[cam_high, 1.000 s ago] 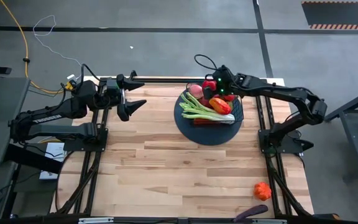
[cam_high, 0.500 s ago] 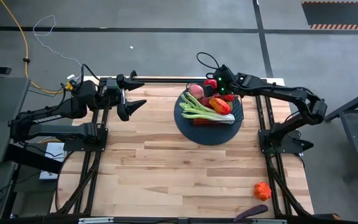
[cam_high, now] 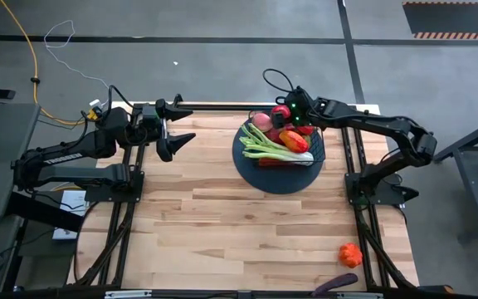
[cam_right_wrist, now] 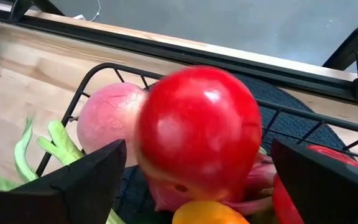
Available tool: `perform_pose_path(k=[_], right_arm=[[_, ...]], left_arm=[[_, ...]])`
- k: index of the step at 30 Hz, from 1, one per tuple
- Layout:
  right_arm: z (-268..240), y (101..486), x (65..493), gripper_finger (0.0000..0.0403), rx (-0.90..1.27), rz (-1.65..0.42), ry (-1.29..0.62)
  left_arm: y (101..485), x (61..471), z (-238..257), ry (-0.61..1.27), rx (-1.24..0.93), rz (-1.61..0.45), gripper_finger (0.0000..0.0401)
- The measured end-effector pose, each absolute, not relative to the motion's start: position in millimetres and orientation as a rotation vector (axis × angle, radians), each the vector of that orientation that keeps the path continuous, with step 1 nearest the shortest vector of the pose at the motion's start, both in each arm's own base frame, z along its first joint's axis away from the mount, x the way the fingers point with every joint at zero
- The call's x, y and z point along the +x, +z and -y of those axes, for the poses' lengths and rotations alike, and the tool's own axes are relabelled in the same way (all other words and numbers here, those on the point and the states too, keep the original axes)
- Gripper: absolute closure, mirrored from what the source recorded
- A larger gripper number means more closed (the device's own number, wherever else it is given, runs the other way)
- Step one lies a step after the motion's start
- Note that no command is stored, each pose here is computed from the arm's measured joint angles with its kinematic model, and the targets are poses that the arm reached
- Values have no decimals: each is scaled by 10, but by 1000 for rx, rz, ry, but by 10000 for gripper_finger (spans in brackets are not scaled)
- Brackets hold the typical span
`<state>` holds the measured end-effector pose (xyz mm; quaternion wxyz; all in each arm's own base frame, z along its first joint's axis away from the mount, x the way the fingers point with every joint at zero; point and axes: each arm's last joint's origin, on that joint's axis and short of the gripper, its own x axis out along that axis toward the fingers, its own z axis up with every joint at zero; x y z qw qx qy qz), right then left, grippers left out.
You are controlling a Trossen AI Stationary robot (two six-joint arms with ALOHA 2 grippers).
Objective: Build produce basket
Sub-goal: Put the pumpkin into the black wire basket
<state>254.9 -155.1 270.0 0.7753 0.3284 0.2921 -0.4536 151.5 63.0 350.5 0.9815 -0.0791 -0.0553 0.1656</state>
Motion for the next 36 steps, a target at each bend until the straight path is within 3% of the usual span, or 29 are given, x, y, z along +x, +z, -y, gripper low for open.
perform_pose_path(k=[6,12,20,24,29,33,36], right_arm=[[1539,2737,2528,6,705,-623,-977],[1411,3061,2337,6,662,-522,-919],[950,3468,2093,6,399,-459,-695],[724,3350,2075,6,381,-364,-554],[535,2985,2106,6,526,-189,-444],[461,3033,2148,6,604,-24,-263],[449,3113,2155,6,541,0,-211]], left_arm=[[3505,1515,-630,333,-162,112,4],[3505,1515,-630,333,-162,112,4],[3497,1513,-637,356,-199,112,4],[3450,1516,-639,364,-217,66,4],[3400,1516,-639,370,-240,18,4],[3403,1516,-639,369,-255,24,4],[3403,1516,-639,371,-254,24,4]])
